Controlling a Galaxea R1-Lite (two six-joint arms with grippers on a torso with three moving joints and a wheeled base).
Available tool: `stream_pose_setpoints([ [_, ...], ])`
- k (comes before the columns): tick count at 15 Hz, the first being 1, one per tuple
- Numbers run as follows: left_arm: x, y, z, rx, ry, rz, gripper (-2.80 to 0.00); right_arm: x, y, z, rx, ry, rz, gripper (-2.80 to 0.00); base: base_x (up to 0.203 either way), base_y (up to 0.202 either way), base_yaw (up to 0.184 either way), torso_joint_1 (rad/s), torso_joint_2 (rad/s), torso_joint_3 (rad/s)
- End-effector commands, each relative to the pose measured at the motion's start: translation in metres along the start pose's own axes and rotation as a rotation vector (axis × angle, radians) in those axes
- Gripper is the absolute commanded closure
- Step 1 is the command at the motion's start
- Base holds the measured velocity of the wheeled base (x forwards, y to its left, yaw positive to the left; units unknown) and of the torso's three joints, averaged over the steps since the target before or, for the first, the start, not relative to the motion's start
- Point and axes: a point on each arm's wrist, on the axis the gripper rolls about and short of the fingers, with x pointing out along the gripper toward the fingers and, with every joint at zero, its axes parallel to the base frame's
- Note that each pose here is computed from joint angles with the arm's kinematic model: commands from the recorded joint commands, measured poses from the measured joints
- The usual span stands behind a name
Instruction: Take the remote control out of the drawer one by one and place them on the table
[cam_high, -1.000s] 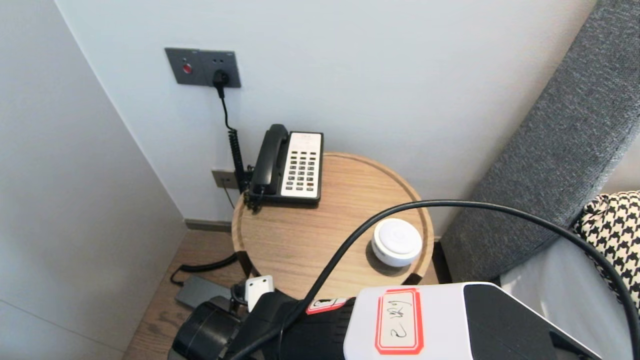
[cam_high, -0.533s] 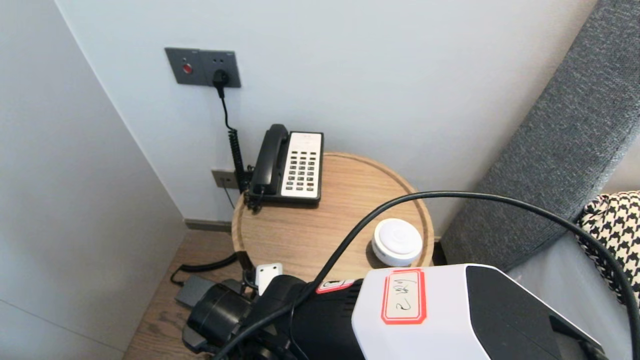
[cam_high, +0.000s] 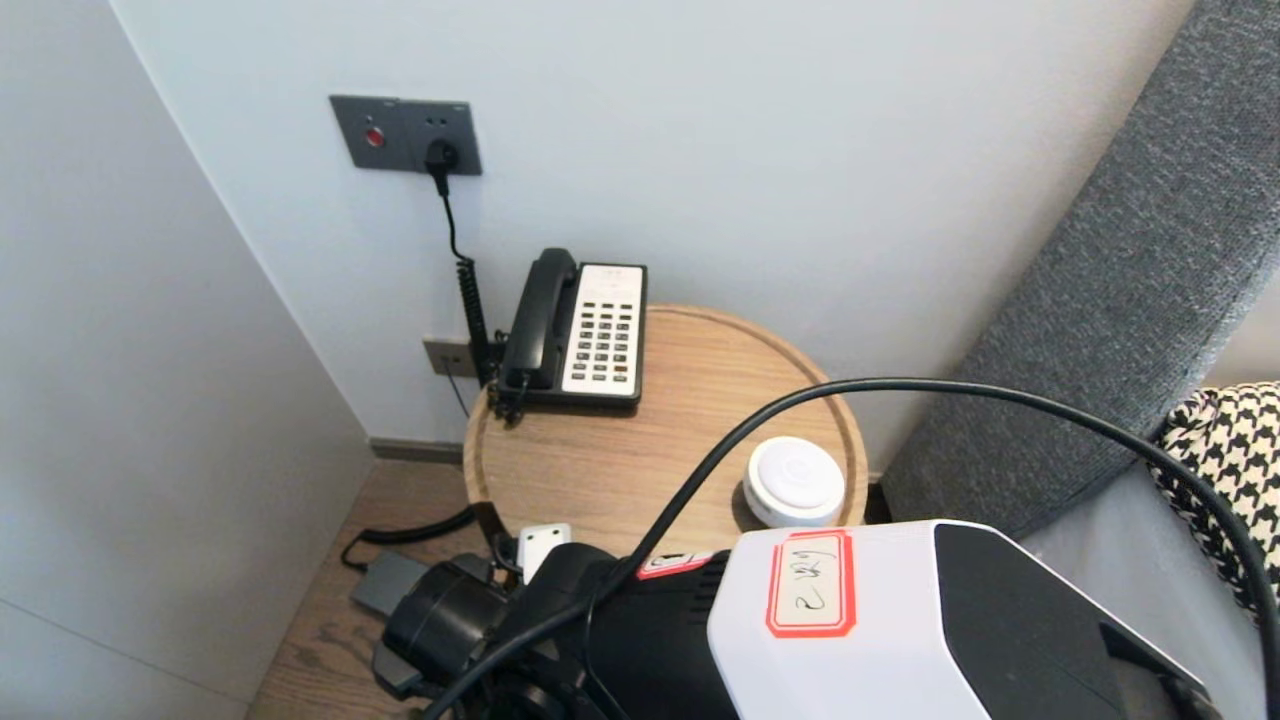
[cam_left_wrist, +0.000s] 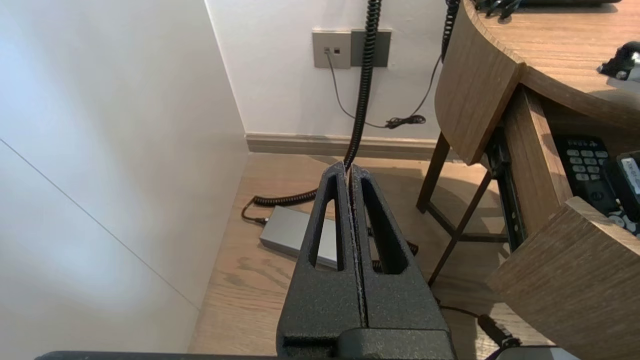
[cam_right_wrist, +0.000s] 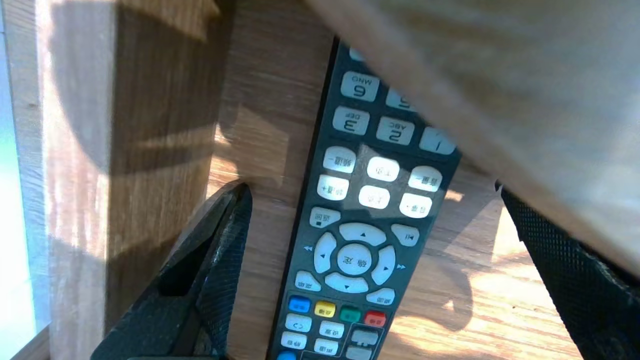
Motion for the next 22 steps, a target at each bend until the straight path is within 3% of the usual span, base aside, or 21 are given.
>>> stream_pose_setpoints([
  [1,0.001,0.000,-0.003,0.000,0.012,0.000,0.00,0.005,-0.002,0.001,0.008,0.003,-0.013,-2.80,0.000,0.000,0.000,0.000,0.00,0.000],
  [6,0.001,0.000,-0.003,0.000,0.012,0.000,0.00,0.005,-0.001,0.000,0.005,0.004,-0.013,-2.80,0.000,0.000,0.000,0.000,0.00,0.000],
  [7,0.001,0.000,-0.003,0.000,0.012,0.000,0.00,0.004,-0.001,0.000,0.005,0.004,-0.012,0.00,0.000,0.000,0.000,0.000,0.00,0.000],
  [18,0.001,0.000,-0.003,0.000,0.012,0.000,0.00,-0.009,-0.008,0.002,0.003,0.021,-0.030,0.00,0.000,0.000,0.000,0.000,0.00,0.000],
  [22,0.001,0.000,-0.003,0.000,0.012,0.000,0.00,-0.015,-0.020,0.016,0.079,0.109,0.028,0.00,0.000,0.000,0.000,0.000,0.00,0.000],
])
